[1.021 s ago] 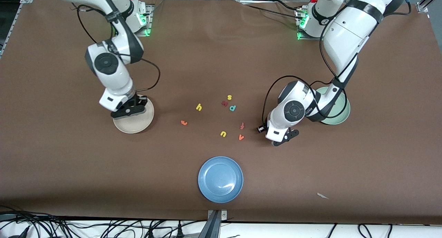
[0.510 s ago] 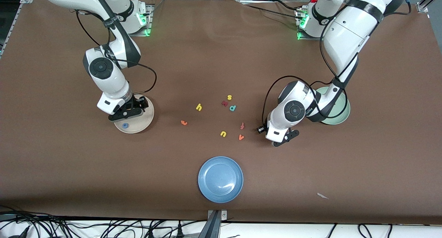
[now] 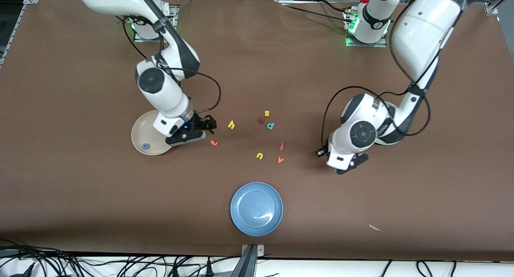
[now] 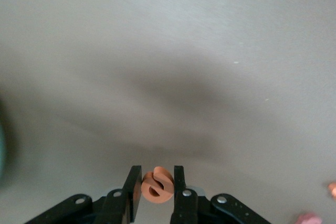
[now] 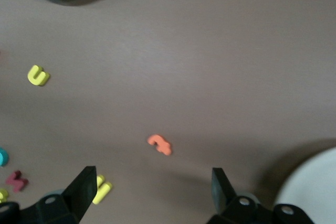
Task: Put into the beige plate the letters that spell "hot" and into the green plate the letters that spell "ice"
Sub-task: 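Place the orange a on the green plate while the right gripper reaches letters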
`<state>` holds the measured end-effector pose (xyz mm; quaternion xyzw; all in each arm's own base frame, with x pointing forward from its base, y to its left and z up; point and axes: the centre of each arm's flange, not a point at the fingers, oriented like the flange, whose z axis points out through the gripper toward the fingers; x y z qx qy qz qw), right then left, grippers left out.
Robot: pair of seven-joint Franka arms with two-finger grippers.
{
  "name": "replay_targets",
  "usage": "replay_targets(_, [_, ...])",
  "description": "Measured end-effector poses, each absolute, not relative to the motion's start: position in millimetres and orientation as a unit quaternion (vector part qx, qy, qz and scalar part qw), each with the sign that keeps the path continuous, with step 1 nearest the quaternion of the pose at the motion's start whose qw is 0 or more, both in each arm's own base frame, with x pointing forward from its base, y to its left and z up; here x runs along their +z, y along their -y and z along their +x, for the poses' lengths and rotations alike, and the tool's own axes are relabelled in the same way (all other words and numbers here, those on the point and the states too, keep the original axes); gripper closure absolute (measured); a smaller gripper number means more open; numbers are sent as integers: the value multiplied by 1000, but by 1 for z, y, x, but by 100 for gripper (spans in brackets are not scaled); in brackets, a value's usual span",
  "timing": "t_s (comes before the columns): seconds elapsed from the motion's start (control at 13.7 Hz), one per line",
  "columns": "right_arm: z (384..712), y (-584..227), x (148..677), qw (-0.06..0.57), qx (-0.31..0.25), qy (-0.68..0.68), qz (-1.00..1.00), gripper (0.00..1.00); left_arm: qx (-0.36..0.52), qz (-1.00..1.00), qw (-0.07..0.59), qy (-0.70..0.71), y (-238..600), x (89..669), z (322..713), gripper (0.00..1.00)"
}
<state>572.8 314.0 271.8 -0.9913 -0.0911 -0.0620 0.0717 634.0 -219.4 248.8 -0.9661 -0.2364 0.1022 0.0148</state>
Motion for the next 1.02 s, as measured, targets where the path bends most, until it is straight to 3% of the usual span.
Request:
replay_targets(0.29, [586,-330,231,69,-50,87,-993,4,172,-970,18,171,147,315,626,71])
replay_targets(0.51, [586,-333,211,63,-46,90,-993,5,227,-967,18,115,74,334,609,71])
replay_targets(0.8, [578,-341,190,51,-39,100,-993,6,262,-962,-17,73,-30,310,566,71])
replay_targets(1.02, [577,-339,178,46,-40,103,-993,13,220,-972,-40,70,-57,246,536,71])
